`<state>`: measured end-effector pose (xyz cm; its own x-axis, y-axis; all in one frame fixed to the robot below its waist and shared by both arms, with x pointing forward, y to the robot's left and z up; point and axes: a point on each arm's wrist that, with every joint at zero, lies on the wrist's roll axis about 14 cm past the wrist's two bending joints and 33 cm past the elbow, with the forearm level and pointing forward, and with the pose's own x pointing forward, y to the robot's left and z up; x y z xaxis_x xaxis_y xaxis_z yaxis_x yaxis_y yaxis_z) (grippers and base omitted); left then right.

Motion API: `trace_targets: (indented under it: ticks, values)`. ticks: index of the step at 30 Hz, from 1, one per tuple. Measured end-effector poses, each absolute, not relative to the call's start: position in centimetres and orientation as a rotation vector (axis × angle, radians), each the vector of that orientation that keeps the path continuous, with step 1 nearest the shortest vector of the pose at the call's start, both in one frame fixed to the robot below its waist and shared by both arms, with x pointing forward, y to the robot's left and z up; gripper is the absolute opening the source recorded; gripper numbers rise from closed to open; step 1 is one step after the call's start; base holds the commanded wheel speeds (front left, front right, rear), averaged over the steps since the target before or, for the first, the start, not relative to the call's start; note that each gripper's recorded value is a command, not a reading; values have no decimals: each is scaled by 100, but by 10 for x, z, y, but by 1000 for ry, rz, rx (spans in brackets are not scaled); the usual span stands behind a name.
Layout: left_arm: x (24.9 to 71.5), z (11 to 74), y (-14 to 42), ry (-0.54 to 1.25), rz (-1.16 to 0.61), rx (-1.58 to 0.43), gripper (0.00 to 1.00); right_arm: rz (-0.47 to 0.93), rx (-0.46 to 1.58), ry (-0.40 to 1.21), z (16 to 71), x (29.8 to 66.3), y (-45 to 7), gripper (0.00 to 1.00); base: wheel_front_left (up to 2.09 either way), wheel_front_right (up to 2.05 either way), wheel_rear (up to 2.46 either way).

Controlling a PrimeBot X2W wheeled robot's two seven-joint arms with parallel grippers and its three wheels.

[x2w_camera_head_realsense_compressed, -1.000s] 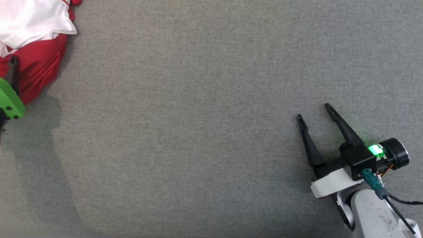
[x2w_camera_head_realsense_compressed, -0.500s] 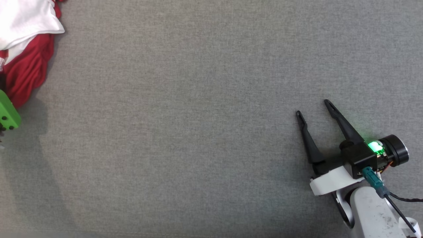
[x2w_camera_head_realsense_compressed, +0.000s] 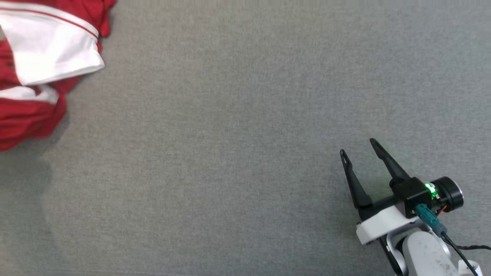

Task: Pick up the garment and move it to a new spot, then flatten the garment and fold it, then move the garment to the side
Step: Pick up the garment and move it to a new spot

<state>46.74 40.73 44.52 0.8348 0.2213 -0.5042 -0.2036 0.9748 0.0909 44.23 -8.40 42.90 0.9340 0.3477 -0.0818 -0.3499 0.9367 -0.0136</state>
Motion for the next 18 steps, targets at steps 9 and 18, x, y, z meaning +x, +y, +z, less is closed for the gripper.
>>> trace_targets:
  ticks: [9,18]
  values:
    - [462,561,421,278,199,114,0,319,14,5,469,419,-95,100,0,0,0]
    - [481,677,347,-21,16,174,0,218,19,-63,499,394,-129,100,0,0,0]
